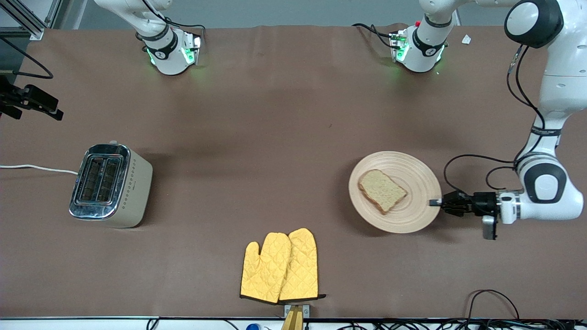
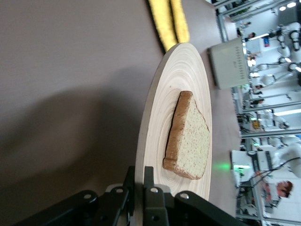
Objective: Move plate and put bread in toaster
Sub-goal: 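Slide the plate with the left gripper toward the table middle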
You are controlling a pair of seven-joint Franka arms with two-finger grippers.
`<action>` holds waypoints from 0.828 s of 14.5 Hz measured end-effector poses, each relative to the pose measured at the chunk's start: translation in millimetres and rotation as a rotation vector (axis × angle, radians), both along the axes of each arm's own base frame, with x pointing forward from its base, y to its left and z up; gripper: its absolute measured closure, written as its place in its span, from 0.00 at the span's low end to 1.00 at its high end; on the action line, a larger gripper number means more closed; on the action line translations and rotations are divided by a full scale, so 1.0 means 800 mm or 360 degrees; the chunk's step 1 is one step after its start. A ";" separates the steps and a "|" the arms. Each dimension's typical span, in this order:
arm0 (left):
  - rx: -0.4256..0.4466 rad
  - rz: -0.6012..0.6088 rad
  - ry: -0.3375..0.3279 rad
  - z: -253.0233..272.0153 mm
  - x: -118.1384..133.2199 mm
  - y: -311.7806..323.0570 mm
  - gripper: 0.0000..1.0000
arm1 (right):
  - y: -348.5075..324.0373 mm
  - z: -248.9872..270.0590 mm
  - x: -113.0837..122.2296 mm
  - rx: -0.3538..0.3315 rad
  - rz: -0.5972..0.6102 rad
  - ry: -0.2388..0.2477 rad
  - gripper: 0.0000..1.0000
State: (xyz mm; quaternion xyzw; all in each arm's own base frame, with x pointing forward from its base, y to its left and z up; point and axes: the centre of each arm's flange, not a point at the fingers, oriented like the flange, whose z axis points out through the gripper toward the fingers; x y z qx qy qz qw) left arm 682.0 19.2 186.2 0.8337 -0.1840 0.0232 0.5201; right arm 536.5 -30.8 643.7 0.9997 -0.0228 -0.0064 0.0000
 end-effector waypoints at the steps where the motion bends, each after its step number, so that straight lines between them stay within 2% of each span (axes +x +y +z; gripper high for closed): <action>1: -0.0027 -0.0024 0.0019 0.002 0.002 -0.034 0.91 | 0.000 0.000 0.000 0.0000 0.0000 0.0000 0.00; 4: -0.0050 -0.0037 0.0083 -0.008 -0.001 -0.142 0.91 | 0.000 0.000 0.000 0.0000 -0.0001 0.0001 0.00; 8: -0.0103 -0.0008 0.0137 -0.030 -0.027 -0.277 0.91 | 0.000 0.000 0.000 0.0000 -0.0001 0.0002 0.00; 12: -0.0114 0.0024 0.0186 -0.047 -0.056 -0.361 0.91 | -0.001 0.000 0.000 0.0000 -0.0001 0.0002 0.00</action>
